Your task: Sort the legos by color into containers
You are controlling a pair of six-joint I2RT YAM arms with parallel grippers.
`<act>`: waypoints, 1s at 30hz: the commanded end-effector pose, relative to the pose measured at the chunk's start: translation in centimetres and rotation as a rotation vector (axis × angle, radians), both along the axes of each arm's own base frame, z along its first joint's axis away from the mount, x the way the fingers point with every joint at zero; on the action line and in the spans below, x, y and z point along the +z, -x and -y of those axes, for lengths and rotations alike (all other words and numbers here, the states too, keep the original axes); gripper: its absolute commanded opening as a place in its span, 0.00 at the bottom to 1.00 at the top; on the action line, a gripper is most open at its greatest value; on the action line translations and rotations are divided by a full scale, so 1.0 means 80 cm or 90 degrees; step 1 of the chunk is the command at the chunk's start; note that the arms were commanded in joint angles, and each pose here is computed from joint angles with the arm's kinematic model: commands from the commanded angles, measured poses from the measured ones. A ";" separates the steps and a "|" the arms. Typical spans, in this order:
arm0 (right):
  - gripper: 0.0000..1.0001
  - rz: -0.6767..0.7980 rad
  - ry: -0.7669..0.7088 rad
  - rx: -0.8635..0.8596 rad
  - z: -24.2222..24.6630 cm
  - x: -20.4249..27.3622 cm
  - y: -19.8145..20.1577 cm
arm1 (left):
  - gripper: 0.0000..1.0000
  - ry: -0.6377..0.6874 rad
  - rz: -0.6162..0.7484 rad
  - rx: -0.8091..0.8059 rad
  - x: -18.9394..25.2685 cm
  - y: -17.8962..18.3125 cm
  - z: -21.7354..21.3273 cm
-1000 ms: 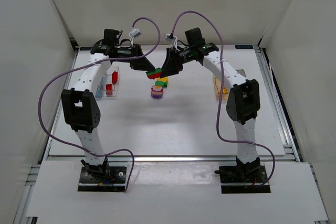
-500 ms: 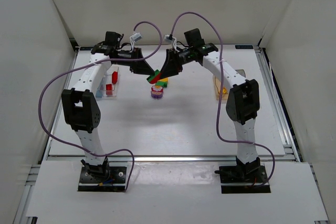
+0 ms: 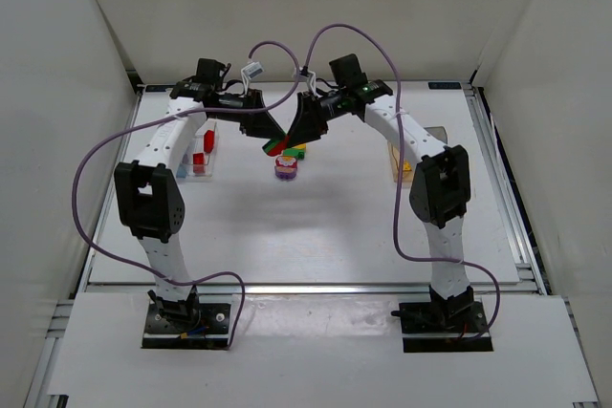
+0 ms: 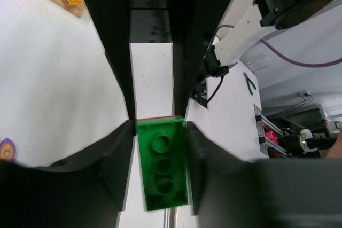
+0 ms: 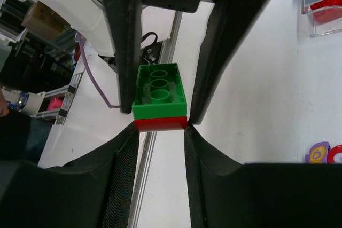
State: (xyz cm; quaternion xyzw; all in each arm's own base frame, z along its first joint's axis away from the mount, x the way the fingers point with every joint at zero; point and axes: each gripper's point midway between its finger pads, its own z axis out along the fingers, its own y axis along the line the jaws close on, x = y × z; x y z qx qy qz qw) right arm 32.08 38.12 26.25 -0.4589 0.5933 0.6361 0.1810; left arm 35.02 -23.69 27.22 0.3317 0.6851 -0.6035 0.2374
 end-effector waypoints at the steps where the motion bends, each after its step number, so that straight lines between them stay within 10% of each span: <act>1: 0.00 0.060 -0.035 0.005 0.001 0.037 0.003 | 0.47 0.033 0.031 -0.024 0.030 0.017 0.001; 10: 0.00 0.058 -0.031 0.003 0.003 0.035 0.004 | 0.10 0.020 0.040 -0.015 0.024 0.011 0.001; 30: 0.00 0.050 0.031 -0.059 0.062 -0.014 -0.005 | 0.10 0.035 0.074 0.160 0.057 -0.070 -0.088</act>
